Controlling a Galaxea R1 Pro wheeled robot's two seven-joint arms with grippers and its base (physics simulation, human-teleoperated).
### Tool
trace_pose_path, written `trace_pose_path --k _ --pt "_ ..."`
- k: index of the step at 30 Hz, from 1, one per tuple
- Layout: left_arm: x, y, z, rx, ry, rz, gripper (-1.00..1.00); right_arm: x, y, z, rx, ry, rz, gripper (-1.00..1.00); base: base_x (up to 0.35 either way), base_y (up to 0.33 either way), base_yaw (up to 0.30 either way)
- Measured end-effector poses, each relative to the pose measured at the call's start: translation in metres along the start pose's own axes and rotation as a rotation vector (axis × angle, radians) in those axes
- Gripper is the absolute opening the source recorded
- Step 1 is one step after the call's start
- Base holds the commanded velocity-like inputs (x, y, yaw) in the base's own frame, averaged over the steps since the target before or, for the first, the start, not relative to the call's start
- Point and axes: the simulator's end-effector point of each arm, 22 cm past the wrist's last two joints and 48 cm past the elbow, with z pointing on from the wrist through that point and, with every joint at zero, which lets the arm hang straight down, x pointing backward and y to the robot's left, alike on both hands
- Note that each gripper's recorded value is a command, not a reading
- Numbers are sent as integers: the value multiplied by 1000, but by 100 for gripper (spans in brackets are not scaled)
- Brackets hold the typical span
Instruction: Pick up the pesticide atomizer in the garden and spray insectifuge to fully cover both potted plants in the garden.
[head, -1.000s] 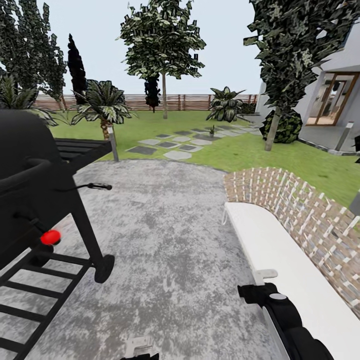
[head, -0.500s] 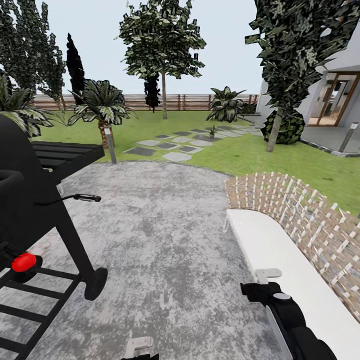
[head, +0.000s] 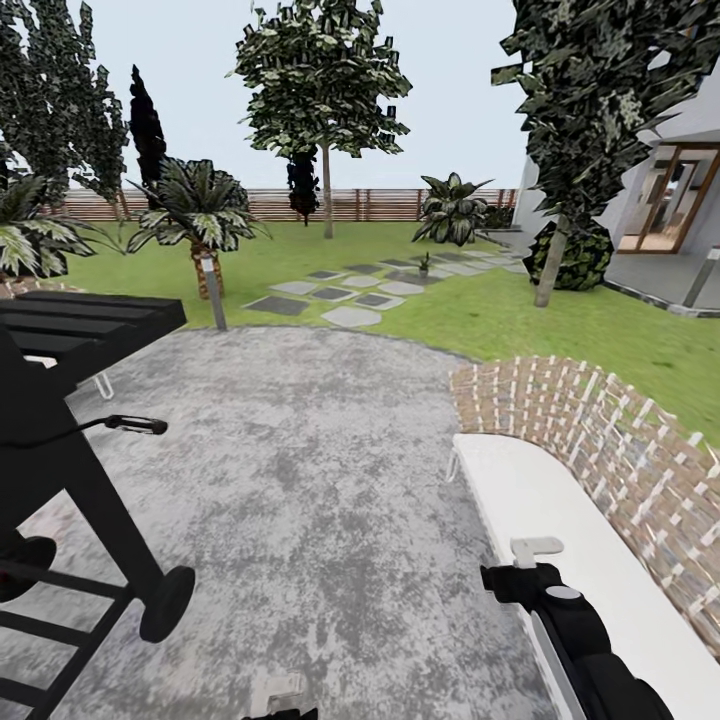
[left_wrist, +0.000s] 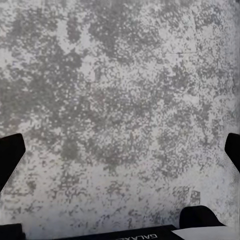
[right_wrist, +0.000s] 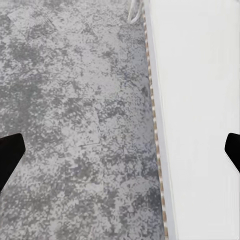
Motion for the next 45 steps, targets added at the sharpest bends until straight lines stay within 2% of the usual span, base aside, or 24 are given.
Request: trace_pose_path --k 45 --pt "0 -1 0 1 0 -1 100 0 0 0 1 0 -1 100 320 0 0"
